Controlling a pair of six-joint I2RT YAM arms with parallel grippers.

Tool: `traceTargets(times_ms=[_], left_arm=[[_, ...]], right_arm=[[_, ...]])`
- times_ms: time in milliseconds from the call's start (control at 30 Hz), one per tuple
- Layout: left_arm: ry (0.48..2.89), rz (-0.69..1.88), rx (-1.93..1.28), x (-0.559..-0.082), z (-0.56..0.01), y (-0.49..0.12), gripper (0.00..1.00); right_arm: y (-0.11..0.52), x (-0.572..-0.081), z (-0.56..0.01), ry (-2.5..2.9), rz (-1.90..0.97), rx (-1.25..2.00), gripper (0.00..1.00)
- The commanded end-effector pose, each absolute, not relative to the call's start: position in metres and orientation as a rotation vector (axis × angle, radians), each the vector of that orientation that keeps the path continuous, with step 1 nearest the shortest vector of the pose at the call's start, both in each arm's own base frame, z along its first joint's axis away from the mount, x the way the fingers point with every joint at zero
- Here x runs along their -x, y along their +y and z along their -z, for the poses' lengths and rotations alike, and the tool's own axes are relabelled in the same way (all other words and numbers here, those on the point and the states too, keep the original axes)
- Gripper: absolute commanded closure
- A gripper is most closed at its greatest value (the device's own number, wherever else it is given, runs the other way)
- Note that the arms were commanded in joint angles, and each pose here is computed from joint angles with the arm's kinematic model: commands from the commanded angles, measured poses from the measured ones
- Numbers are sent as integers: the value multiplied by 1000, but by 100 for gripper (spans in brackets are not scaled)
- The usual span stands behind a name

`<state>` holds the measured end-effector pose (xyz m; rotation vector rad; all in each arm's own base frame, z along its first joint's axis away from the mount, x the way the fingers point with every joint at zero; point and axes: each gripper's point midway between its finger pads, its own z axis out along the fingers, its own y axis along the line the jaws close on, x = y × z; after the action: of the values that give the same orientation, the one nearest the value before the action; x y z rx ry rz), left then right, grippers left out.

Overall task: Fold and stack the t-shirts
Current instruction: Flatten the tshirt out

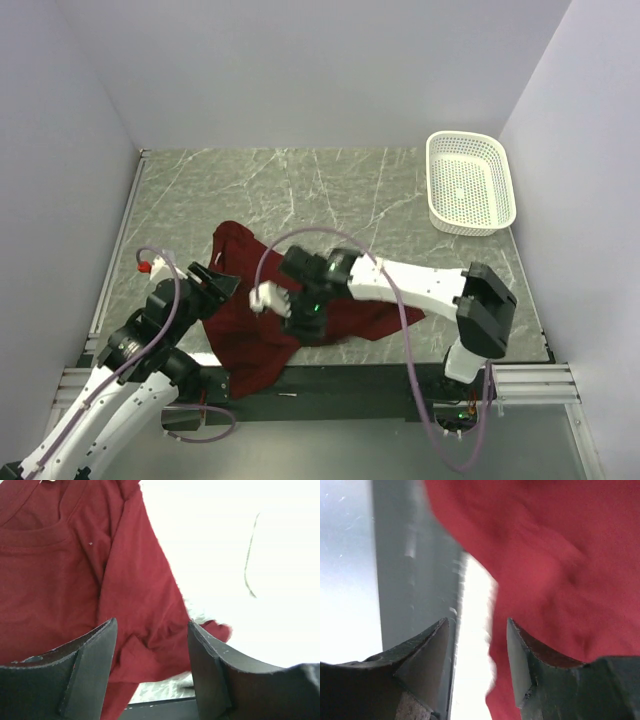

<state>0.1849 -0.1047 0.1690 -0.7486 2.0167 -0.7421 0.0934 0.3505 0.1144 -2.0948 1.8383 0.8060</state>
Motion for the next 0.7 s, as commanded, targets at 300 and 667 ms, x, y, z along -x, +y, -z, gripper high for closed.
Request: traceTargets(times_ms=[300, 667], left_arm=[[2007, 777, 753, -191, -174, -112, 37], [1935, 766, 895, -183, -176, -92, 39]], right_arm=[[321, -186, -139, 1911, -1028, 1828, 42], [387, -155, -74, 2170, -999, 1825, 45]])
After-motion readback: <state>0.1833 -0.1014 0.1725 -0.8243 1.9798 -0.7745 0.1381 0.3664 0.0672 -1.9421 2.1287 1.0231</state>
